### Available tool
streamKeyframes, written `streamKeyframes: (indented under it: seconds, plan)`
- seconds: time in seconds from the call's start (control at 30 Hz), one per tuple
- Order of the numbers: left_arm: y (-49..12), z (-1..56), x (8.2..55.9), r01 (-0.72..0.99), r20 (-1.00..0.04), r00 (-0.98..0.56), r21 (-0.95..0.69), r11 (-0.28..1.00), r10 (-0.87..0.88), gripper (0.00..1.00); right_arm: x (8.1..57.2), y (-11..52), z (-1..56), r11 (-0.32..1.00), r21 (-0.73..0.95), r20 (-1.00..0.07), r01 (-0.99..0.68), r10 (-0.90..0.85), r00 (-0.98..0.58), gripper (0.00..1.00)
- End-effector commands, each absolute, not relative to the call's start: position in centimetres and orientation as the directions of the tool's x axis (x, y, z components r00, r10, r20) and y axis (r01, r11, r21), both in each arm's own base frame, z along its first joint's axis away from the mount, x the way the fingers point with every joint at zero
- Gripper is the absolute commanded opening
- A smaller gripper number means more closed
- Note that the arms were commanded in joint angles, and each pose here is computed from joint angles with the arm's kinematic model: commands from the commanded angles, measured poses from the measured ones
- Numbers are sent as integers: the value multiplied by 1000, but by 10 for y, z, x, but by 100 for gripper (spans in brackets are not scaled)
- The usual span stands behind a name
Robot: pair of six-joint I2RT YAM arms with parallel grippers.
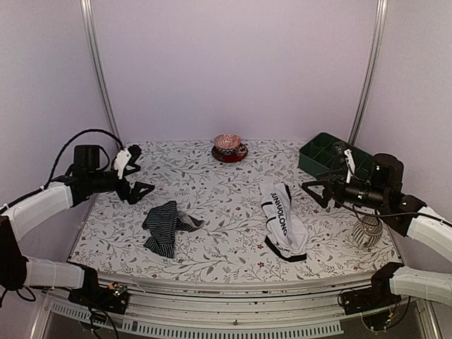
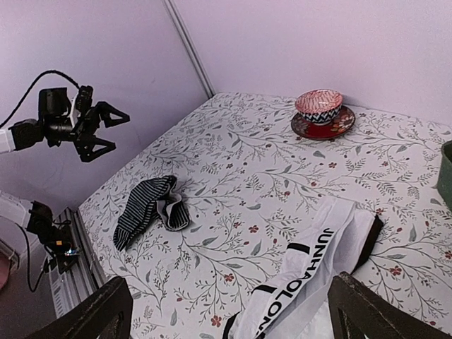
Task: Roll the underwear
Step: Adjust the underwear at the center of the board.
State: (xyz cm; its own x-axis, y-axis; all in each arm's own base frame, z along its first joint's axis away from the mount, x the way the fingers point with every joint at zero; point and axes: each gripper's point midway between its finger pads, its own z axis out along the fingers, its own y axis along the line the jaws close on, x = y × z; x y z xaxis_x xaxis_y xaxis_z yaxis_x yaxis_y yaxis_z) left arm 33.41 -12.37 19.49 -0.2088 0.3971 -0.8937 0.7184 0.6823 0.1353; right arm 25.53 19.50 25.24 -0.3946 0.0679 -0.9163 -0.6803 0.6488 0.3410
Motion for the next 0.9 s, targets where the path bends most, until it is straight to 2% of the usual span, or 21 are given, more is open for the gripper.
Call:
streamKeyframes:
  seconds: [0.0,0.2,0.4,0.53,0.7,0.87]
  plan:
    - [-154,163,311,808,-818,-181,193,556,546,98,253,230,244,602,320,-912,-732,-14,-409,99]
    - [-171,126,295,849,-711,-166,250,466,683,98,249,287,190,577,280,-854,-768,-216,-473,99]
    - [-167,90,294,848,-585,-213,288,446,782,98,240,324,142,505,310,-778,-805,-352,-521,99]
    - [-161,74,299,836,-527,-257,300,460,810,98,244,329,109,526,325,-715,-786,-407,-568,99]
    - [-157,69,305,820,-504,-283,315,479,816,98,257,328,64,602,320,-623,-731,-447,-641,99]
    - [-160,60,303,835,-483,-292,292,466,825,91,276,306,42,685,325,-567,-652,-410,-714,99]
